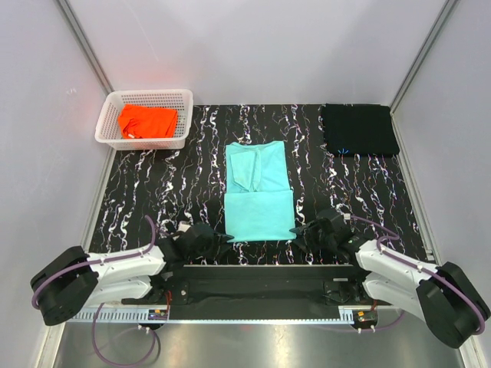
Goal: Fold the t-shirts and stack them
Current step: Fold the tshirt
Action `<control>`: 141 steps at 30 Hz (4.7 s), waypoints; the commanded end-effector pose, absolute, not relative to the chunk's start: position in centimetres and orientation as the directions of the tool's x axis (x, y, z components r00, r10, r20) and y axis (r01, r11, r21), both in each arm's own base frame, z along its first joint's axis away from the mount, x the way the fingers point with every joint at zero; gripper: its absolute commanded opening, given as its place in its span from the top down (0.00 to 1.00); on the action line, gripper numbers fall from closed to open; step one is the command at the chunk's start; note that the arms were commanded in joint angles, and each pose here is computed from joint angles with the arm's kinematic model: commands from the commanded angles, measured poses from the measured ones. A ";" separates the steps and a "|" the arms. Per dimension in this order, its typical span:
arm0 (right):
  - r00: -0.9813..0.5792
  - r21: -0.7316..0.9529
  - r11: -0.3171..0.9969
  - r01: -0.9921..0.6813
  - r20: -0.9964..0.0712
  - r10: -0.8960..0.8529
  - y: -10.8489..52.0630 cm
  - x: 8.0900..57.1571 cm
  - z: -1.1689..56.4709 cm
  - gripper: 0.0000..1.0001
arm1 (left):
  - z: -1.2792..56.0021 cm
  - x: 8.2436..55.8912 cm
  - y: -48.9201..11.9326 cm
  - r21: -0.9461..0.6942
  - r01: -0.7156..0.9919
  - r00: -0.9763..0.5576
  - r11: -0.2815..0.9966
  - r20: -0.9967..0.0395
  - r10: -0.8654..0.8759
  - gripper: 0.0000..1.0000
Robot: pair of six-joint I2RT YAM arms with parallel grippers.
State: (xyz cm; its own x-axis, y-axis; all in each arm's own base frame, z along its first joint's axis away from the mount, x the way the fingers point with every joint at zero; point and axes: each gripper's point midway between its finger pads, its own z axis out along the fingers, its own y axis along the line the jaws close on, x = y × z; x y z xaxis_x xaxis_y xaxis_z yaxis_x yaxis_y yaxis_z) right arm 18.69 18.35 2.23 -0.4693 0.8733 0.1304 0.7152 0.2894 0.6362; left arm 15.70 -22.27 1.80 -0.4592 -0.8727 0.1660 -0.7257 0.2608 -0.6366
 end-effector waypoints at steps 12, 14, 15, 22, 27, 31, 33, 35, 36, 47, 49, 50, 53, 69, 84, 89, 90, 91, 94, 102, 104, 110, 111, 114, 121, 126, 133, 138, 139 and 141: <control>-0.450 0.519 0.366 0.773 0.040 0.892 15.9 16.9 -1.7 0.67 | -2.3 15.0 -18.4 -0.550 -0.804 -0.325 0.226 0.087 -0.942 0.65; -0.451 0.516 0.367 0.774 0.042 0.892 15.9 16.9 -1.8 0.72 | -2.4 15.0 -18.4 -0.553 -0.802 -0.326 0.226 0.087 -0.941 0.69; -0.454 0.512 0.370 0.775 0.044 0.890 15.9 16.7 -1.9 0.75 | -2.4 15.1 -18.4 -0.555 -0.800 -0.327 0.226 0.088 -0.941 0.71; -0.501 0.493 0.414 0.765 0.052 0.864 16.3 16.1 -2.1 1.00 | -1.8 15.7 -18.8 -0.586 -0.775 -0.350 0.236 0.087 -0.933 1.00; -0.554 0.506 0.447 0.738 0.074 0.829 17.1 15.6 -1.2 1.00 | -0.6 15.4 -18.8 -0.583 -0.749 -0.417 0.315 0.046 -0.908 1.00; -0.607 0.519 0.499 0.694 0.048 0.794 17.4 15.9 1.1 1.00 | 0.8 14.5 -18.9 -0.563 -0.748 -0.456 0.351 0.052 -0.888 1.00; -0.627 0.551 0.502 0.666 0.050 0.777 17.9 16.1 2.5 1.00 | 1.6 14.2 -19.3 -0.577 -0.737 -0.477 0.352 0.075 -0.876 1.00; -0.637 0.547 0.509 0.665 0.058 0.769 17.8 15.6 3.1 1.00 | 1.8 13.6 -19.2 -0.567 -0.739 -0.490 0.364 0.081 -0.868 1.00; -0.649 0.553 0.513 0.656 0.067 0.758 18.1 15.4 3.6 1.00 | 2.5 13.5 -19.6 -0.583 -0.723 -0.509 0.370 0.088 -0.856 1.00; -0.671 0.551 0.505 0.665 0.145 0.727 19.0 12.2 6.5 1.00 | 7.9 11.8 -21.1 -0.625 -0.674 -0.583 0.394 0.123 -0.803 1.00; -0.665 0.554 0.494 0.670 0.152 0.732 19.2 11.9 7.1 1.00 | 8.5 11.3 -21.6 -0.630 -0.671 -0.592 0.391 0.138 -0.794 1.00; -0.664 0.555 0.492 0.671 0.154 0.732 19.3 11.8 7.2 1.00 | 8.7 11.2 -21.7 -0.628 -0.677 -0.587 0.384 0.145 -0.796 1.00; -0.668 0.552 0.494 0.672 0.165 0.725 19.6 11.2 7.6 1.00 | 9.2 10.6 -21.9 -0.618 -0.670 -0.603 0.411 0.130 -0.787 1.00; -0.736 0.630 0.544 0.554 0.066 0.674 21.2 14.4 13.7 1.00 | 17.7 15.3 -22.7 -0.730 -0.476 -0.659 0.491 -0.075 -0.749 1.00; -0.808 0.659 0.568 0.493 0.106 0.579 21.6 25.0 18.1 1.00 | 21.0 27.2 -22.6 -0.694 -0.402 -0.704 0.597 -0.183 -0.686 1.00; -0.810 0.659 0.564 0.498 0.121 0.574 20.8 28.8 18.2 1.00 | 21.5 30.7 -22.5 -0.694 -0.377 -0.711 0.613 -0.208 -0.672 1.00; -0.812 0.661 0.562 0.497 0.125 0.571 20.6 29.2 18.1 1.00 | 20.6 31.5 -22.6 -0.680 -0.389 -0.717 0.621 -0.199 -0.668 1.00; -0.810 0.648 0.564 0.512 0.144 0.569 20.6 29.9 17.3 1.00 | 20.7 32.1 -22.7 -0.686 -0.381 -0.720 0.620 -0.200 -0.664 1.00; -0.817 0.646 0.569 0.509 0.153 0.556 20.1 32.1 16.5 0.98 | 19.9 34.6 -23.1 -0.696 -0.360 -0.730 0.622 -0.205 -0.652 1.00; -0.839 0.663 0.566 0.490 0.185 0.511 20.7 37.0 15.1 0.96 | 20.7 40.6 -22.4 -0.706 -0.290 -0.718 0.646 -0.286 -0.635 1.00; -0.839 0.677 0.556 0.482 0.172 0.517 20.5 38.0 15.7 0.96 | 21.3 41.7 -21.9 -0.703 -0.272 -0.707 0.657 -0.318 -0.632 1.00; -0.841 0.686 0.548 0.478 0.179 0.510 20.4 39.2 15.4 0.95 | 20.7 42.7 -21.6 -0.709 -0.255 -0.730 0.657 -0.304 -0.612 1.00; -0.840 0.686 0.543 0.485 0.192 0.507 20.4 39.1 15.2 0.95 | 20.2 42.8 -22.0 -0.708 -0.250 -0.746 0.660 -0.294 -0.597 1.00; -0.846 0.695 0.535 0.481 0.208 0.491 20.6 38.3 15.5 0.96 | 21.6 42.5 -22.3 -0.724 -0.199 -0.758 0.661 -0.313 -0.572 1.00; -0.856 0.709 0.538 0.457 0.185 0.483 20.2 34.9 17.7 0.97 | 21.5 38.0 -21.0 -0.728 -0.226 -0.756 0.647 -0.288 -0.588 1.00; -0.870 0.713 0.547 0.439 0.186 0.456 20.8 30.5 19.1 0.98 | 23.5 32.6 -20.7 -0.771 -0.192 -0.758 0.608 -0.277 -0.591 1.00; -0.884 0.701 0.568 0.430 0.199 0.424 22.7 23.6 19.8 0.98 | 23.3 25.1 -19.3 -0.800 -0.196 -0.765 0.567 -0.237 -0.599 1.00; -0.896 0.715 0.567 0.408 0.193 0.401 23.6 19.2 20.8 0.99 | 22.8 20.3 -18.3 -0.815 -0.206 -0.783 0.541 -0.195 -0.591 1.00; -0.886 0.701 0.567 0.433 0.212 0.413 23.6 18.4 20.3 0.98 | 22.9 19.2 -18.0 -0.827 -0.200 -0.781 0.526 -0.189 -0.595 1.00; -0.888 0.710 0.561 0.426 0.210 0.409 23.7 16.9 20.7 0.99 | 22.5 17.9 -17.7 -0.828 -0.216 -0.787 0.518 -0.166 -0.594 1.00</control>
State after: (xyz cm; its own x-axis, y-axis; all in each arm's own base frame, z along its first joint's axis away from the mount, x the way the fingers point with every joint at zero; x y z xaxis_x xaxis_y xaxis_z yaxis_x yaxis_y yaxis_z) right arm 18.63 23.56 19.84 -0.9021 0.3843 0.1962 0.4022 0.5843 0.7049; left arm 20.15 -17.55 22.45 -0.7623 -0.6072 -0.2240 -0.2019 0.5519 -0.8091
